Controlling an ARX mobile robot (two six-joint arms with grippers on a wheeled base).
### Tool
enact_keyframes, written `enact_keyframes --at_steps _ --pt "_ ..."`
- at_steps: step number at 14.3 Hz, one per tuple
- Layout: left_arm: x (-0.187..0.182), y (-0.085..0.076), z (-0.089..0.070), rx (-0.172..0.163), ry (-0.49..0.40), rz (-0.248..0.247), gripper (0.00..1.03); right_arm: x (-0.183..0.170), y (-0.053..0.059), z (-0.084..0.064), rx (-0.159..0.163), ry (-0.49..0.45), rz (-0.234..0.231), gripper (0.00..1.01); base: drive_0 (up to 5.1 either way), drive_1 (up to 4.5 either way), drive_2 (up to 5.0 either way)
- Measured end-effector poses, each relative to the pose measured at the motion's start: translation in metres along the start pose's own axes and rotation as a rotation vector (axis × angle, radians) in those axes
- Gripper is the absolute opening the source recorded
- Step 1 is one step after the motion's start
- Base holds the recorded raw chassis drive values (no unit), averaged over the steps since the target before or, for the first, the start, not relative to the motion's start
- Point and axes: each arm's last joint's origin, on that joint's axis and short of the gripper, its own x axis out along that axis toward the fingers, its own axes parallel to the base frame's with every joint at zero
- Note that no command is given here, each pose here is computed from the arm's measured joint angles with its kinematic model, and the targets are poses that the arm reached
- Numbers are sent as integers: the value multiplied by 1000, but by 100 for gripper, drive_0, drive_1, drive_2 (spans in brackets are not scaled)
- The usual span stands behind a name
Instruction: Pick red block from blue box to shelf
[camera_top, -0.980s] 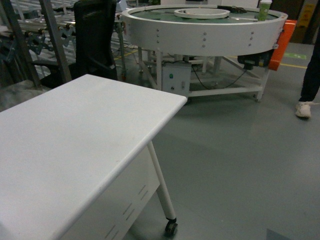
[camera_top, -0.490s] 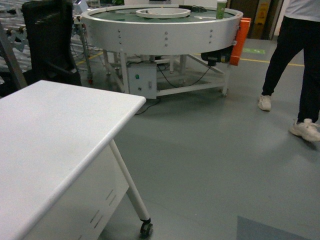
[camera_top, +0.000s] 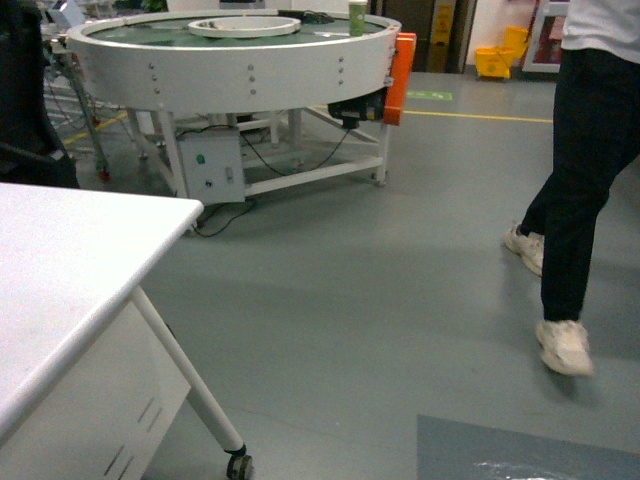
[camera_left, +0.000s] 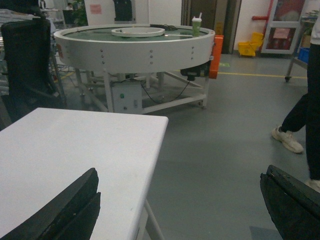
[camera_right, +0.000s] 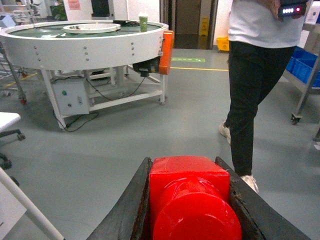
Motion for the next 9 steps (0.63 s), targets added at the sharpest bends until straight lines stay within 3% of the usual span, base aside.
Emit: enact_keyframes --at_steps 9 --pt "0 0 0 0 0 -2 98 0 0 0 0 0 0 27 -140 -140 -140"
